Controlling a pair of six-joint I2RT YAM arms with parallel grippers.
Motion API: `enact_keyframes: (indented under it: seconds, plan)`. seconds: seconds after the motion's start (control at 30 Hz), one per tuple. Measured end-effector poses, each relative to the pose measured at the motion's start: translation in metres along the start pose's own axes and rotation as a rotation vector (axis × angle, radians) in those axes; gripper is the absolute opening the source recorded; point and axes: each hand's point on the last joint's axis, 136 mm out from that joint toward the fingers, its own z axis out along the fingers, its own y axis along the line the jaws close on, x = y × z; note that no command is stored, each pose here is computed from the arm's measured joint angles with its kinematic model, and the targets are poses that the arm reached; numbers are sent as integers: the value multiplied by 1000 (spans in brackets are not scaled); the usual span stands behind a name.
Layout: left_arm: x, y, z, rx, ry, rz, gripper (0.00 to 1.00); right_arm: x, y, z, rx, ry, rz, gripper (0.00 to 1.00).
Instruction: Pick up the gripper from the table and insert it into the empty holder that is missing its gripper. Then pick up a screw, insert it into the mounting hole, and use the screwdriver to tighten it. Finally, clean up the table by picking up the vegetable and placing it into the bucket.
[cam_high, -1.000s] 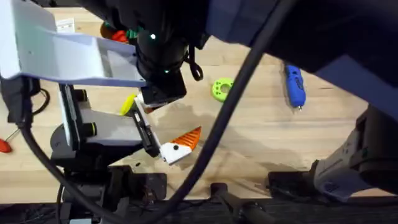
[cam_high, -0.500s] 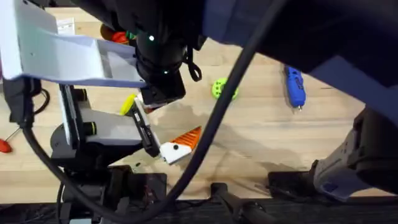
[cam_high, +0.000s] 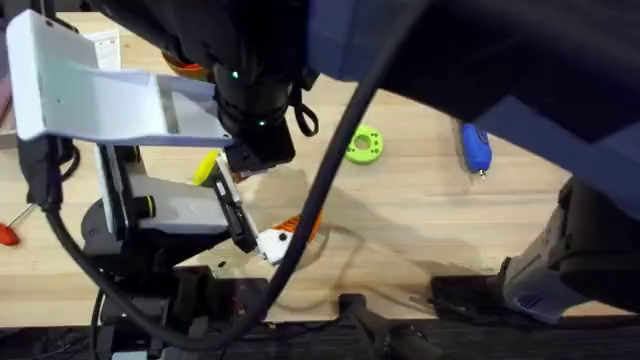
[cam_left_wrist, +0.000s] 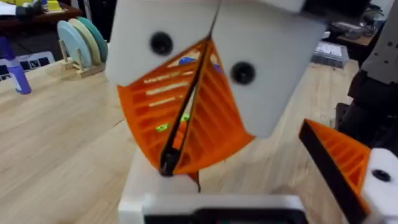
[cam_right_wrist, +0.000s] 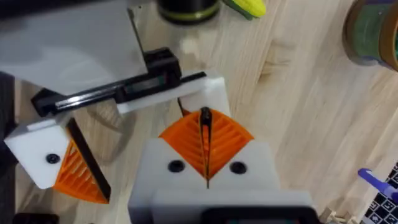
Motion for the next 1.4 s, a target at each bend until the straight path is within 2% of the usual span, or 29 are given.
enact_keyframes:
  seconds: [0.3, 0.33, 0.5, 0.53, 0.57, 0.87, 1.17, 1.3, 1.4]
  plan:
    - [0, 0, 0, 0, 0, 0, 985, 0, 0, 0, 5, 5, 6, 6]
    - [0, 0, 0, -1, 0, 0, 986, 0, 0, 0, 5, 5, 10, 40]
    - [0, -2, 0, 10, 0, 0, 985, 1, -5, -1, 27, 10, 56, 742]
    - [0, -2, 0, 10, 0, 1, 985, 2, -4, 0, 23, 14, 69, 847]
    - [0, -2, 0, 11, 0, 3, 985, 2, -3, 0, 21, 17, 88, 876]
    - [0, -2, 0, 10, 0, 5, 986, 1, -12, -5, 8, -41, 335, 887]
    - [0, -2, 0, 11, 0, 5, 986, 2, -30, -51, 127, -215, 507, 887]
    - [0, -2, 0, 11, 0, 5, 986, 26, -23, -64, 174, -240, 608, 887]
    - [0, -2, 0, 11, 0, 5, 986, 60, -14, -74, 194, -229, 731, 887]
